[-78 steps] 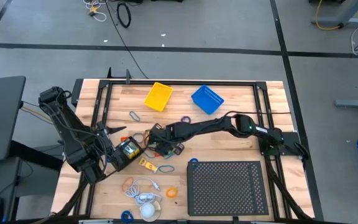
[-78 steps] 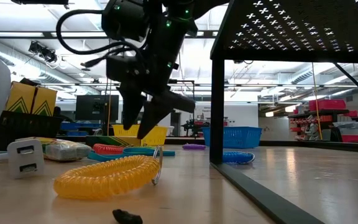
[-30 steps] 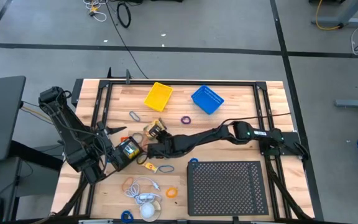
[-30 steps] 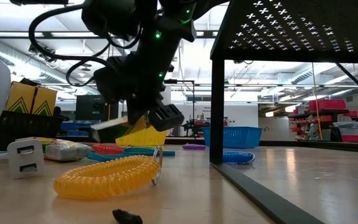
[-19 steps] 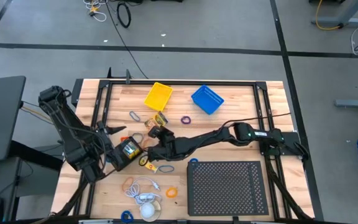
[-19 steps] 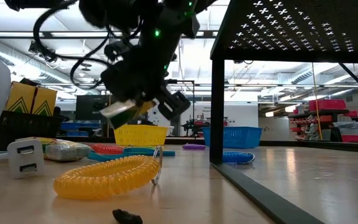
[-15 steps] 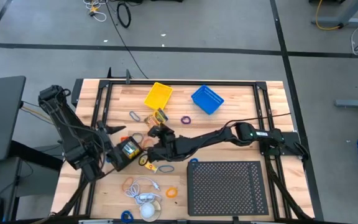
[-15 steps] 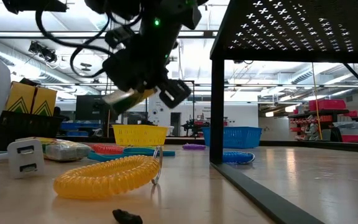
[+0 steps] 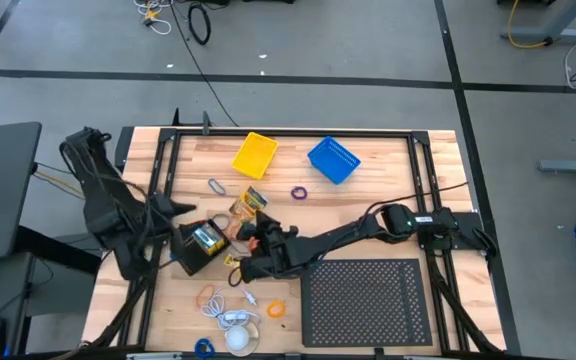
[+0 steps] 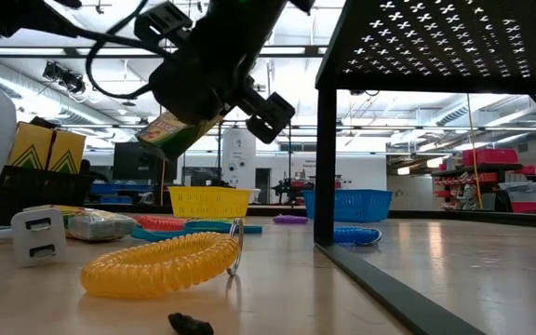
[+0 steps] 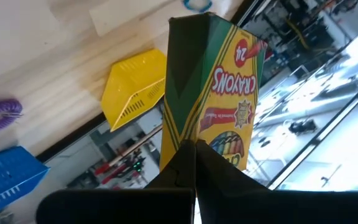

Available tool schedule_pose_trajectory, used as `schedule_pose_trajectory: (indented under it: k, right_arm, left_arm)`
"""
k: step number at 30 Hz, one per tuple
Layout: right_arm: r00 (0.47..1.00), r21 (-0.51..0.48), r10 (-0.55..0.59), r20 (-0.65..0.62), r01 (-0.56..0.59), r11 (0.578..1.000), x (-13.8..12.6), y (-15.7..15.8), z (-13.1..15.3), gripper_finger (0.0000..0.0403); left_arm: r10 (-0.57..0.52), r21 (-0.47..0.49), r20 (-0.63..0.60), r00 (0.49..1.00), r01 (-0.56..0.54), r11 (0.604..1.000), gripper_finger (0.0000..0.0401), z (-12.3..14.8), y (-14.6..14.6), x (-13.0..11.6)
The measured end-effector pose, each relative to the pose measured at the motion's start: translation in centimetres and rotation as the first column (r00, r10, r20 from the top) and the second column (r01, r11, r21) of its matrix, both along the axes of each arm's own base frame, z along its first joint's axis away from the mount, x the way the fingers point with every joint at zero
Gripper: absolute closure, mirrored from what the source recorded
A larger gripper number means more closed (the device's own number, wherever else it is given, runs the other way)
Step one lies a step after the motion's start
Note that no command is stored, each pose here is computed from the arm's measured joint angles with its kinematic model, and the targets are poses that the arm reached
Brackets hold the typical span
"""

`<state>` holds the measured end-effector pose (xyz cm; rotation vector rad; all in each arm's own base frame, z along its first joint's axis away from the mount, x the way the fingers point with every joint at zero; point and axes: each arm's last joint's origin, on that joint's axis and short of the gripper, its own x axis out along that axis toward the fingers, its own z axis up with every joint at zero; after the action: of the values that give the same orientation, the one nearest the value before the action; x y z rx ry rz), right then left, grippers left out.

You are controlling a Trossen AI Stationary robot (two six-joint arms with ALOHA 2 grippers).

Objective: Pick & Place Office Desk Supplies
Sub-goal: Put the crayon box into the black basket

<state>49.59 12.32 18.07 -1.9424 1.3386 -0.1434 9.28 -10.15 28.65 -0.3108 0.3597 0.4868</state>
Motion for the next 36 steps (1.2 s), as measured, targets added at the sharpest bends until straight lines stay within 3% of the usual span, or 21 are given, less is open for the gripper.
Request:
schedule_pose_trajectory:
  k: [5,14,17,22,25,28,36]
  right_arm:
    - [0.999,-0.011,0.035,-0.031,-0.035,0.999,-0.3,1.2,0.0,0.0403]
    - [0.996,-0.007,0.082,-0.023,-0.082,0.997,-1.0,3.4,0.2,0.0403]
    - [0.996,-0.003,0.091,-0.005,-0.091,0.996,-1.4,4.0,0.9,0.0403]
    - [0.995,0.000,0.095,0.038,-0.095,0.996,-1.9,4.7,2.3,0.0403]
    - [0.994,0.001,0.100,0.052,-0.100,0.995,-2.3,5.3,2.8,0.0403]
    - [0.994,-0.004,0.102,0.031,-0.102,0.995,-3.0,5.6,3.1,0.0403]
    - [0.994,-0.017,0.104,-0.011,-0.105,0.994,-3.4,5.7,2.9,0.0403]
  left_arm:
    - [-0.122,-0.109,0.064,0.990,0.129,0.986,0.0147,1.8,0.0,-0.3]
    - [-0.216,-0.159,0.115,0.970,0.232,0.959,0.0147,3.9,1.1,0.8]
    - [-0.283,-0.115,0.128,0.951,0.297,0.948,0.0147,4.5,0.5,2.4]
    - [-0.468,0.071,0.133,0.873,0.463,0.884,0.0147,5.5,-0.5,5.3]
    - [-0.431,0.105,0.048,0.901,0.424,0.900,0.0147,4.6,0.1,6.5]
    - [-0.369,0.068,-0.039,0.929,0.371,0.926,0.0147,3.4,1.0,6.9]
    - [-0.352,-0.086,0.035,0.935,0.354,0.931,0.0147,-2.6,3.2,6.5]
